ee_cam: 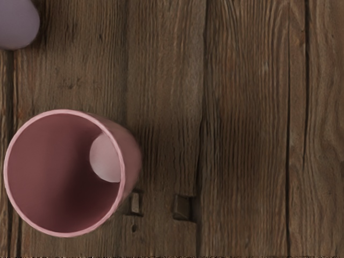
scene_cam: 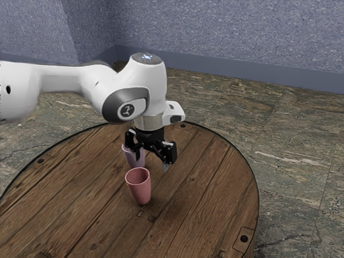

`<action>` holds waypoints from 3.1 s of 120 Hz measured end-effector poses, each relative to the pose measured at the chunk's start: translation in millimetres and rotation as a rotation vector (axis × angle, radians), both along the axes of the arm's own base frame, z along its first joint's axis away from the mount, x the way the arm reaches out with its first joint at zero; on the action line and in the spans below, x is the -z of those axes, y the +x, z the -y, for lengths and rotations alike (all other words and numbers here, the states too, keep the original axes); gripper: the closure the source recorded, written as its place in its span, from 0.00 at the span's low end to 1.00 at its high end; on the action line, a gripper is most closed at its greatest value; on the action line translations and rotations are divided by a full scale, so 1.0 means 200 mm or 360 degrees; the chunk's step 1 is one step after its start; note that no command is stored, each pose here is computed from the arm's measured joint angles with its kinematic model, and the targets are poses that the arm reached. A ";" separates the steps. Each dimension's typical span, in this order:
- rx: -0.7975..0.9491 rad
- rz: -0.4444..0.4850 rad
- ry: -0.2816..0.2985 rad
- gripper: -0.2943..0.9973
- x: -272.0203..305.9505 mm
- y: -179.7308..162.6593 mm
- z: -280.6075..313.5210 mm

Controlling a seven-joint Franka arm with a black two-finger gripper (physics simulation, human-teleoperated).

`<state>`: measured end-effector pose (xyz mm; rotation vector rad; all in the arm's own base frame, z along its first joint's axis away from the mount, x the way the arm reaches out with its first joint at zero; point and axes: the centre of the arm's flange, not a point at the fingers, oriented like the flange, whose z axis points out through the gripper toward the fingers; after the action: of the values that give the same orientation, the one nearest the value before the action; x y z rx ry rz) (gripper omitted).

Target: Place the right cup onto the left cup

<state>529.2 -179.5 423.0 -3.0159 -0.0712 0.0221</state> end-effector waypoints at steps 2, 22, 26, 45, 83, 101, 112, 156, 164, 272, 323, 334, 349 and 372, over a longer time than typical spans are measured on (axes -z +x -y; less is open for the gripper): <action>-0.0001 -0.0001 -0.0002 0.23 0.02 -0.01 0.01; -0.0086 0.0029 -0.0024 0.23 0.16 -0.02 -0.01; -0.0120 0.0036 -0.0030 0.23 0.17 0.00 -0.06; -0.0211 0.0065 -0.0062 0.23 0.24 0.07 -0.17; -0.0252 0.0059 -0.0094 0.23 0.39 0.11 -0.21; -0.0276 0.0037 -0.0107 0.23 0.51 0.14 -0.26; -0.0276 0.0024 -0.0117 0.23 0.57 0.15 -0.26; -0.0279 0.0047 -0.0129 0.62 0.65 0.18 -0.30; -0.0271 0.0051 -0.0122 0.69 0.64 0.18 -0.30; -0.0275 0.0214 0.0020 0.83 -0.13 0.37 -0.45; -0.0211 0.0136 0.0043 0.84 -0.09 0.56 -0.66; -0.0188 0.0107 0.0048 0.84 -0.03 0.59 -0.70; -0.0161 0.0091 0.0046 0.84 0.01 0.64 -0.75; -0.0102 0.0042 0.0040 0.84 0.12 0.67 -0.77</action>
<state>663.9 -26.3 399.9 -2.9882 -0.1695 -0.0128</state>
